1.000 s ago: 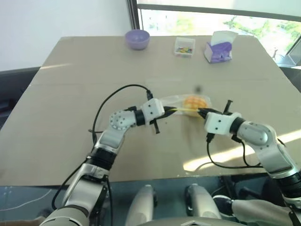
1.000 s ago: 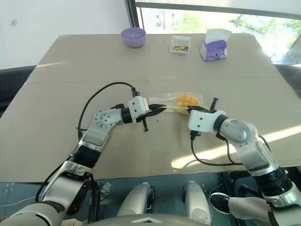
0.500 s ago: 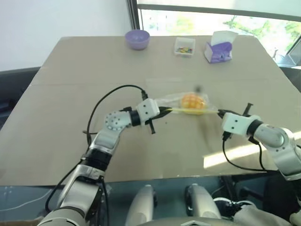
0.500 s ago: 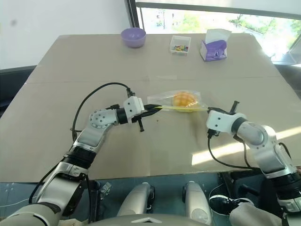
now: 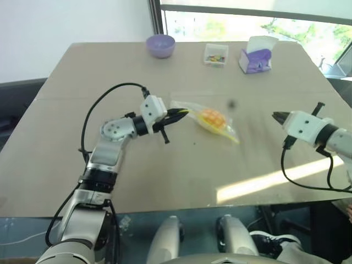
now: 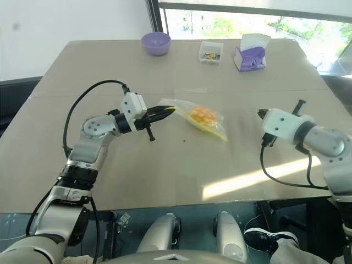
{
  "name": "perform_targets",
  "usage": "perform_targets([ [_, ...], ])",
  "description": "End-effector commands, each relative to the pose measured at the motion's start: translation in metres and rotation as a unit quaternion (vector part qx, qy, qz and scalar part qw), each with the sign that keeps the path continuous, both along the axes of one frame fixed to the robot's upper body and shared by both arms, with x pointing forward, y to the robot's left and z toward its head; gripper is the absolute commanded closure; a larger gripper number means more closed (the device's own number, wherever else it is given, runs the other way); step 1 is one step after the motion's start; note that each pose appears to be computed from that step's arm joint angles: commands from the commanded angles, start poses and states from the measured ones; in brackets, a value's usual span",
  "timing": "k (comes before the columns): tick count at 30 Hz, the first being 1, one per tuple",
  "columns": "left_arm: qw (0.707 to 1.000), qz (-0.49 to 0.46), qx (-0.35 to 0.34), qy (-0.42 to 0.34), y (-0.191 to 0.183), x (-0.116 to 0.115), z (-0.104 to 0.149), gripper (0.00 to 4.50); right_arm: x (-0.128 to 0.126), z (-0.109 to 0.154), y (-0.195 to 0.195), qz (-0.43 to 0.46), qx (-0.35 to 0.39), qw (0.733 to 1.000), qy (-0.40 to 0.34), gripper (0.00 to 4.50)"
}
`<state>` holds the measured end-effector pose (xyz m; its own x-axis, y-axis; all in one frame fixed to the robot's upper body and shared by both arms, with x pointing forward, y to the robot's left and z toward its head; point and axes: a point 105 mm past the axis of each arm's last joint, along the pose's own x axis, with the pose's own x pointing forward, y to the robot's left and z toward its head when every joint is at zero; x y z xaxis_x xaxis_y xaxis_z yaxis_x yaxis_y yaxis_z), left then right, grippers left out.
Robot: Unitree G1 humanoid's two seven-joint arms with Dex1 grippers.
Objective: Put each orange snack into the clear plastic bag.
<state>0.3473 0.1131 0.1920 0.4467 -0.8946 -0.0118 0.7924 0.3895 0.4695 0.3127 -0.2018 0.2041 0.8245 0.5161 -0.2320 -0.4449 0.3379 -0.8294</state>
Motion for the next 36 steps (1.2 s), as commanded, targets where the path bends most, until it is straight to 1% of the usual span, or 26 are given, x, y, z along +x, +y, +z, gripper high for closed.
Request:
perform_targets([
  [1, 0.999, -0.019, -0.019, -0.024, 0.004, -0.009, 0.035, 4.5, -0.009, 0.03, 0.0, 0.018, 0.014, 1.0, -0.017, 4.45],
  [4, 0.999, -0.022, -0.021, -0.021, 0.004, -0.011, 0.042, 4.5, -0.013, 0.032, 0.001, 0.027, 0.022, 0.999, -0.003, 4.45],
  [8, 0.999, -0.022, -0.035, -0.012, 0.004, -0.012, 0.049, 4.5, -0.019, 0.026, 0.014, 0.047, 0.063, 0.997, 0.017, 4.45],
  [15, 0.999, -0.02, -0.034, -0.008, 0.001, -0.011, 0.049, 4.5, -0.028, 0.014, 0.039, 0.074, 0.097, 0.992, 0.043, 4.45],
  [19, 0.999, -0.022, -0.034, -0.008, -0.003, -0.011, 0.048, 4.5, -0.032, 0.008, 0.058, 0.092, 0.123, 0.986, 0.07, 4.45],
  [20, 0.999, -0.022, -0.034, -0.009, -0.004, -0.011, 0.048, 4.5, -0.032, 0.005, 0.061, 0.093, 0.124, 0.985, 0.071, 4.23],
  [22, 0.999, -0.023, -0.035, -0.01, -0.006, -0.01, 0.048, 4.5, -0.033, -0.004, 0.07, 0.098, 0.124, 0.984, 0.08, 3.6],
  [23, 0.999, -0.023, -0.035, -0.011, -0.007, -0.01, 0.048, 4.5, -0.033, -0.01, 0.074, 0.099, 0.123, 0.984, 0.083, 3.13],
  [24, 0.999, -0.024, -0.035, -0.011, -0.008, -0.01, 0.049, 4.5, -0.029, -0.011, 0.076, 0.089, 0.125, 0.986, 0.069, 2.78],
  [26, 0.999, -0.024, -0.035, -0.012, -0.009, -0.01, 0.049, 4.5, -0.024, -0.011, 0.076, 0.073, 0.129, 0.988, 0.049, 1.85],
  [27, 0.999, -0.025, -0.035, -0.012, -0.009, -0.011, 0.048, 4.5, -0.024, -0.013, 0.077, 0.072, 0.127, 0.988, 0.05, 1.48],
  [30, 0.999, -0.026, -0.035, -0.012, -0.01, -0.011, 0.048, 4.5, -0.022, -0.018, 0.078, 0.067, 0.129, 0.988, 0.06, 1.48],
  [34, 0.999, -0.025, -0.036, -0.012, -0.011, -0.011, 0.047, 4.5, -0.014, -0.025, 0.075, 0.05, 0.126, 0.989, 0.054, 1.48],
  [36, 0.999, -0.024, -0.037, -0.012, -0.011, -0.011, 0.047, 4.5, -0.01, -0.023, 0.073, 0.044, 0.128, 0.99, 0.047, 1.98],
])
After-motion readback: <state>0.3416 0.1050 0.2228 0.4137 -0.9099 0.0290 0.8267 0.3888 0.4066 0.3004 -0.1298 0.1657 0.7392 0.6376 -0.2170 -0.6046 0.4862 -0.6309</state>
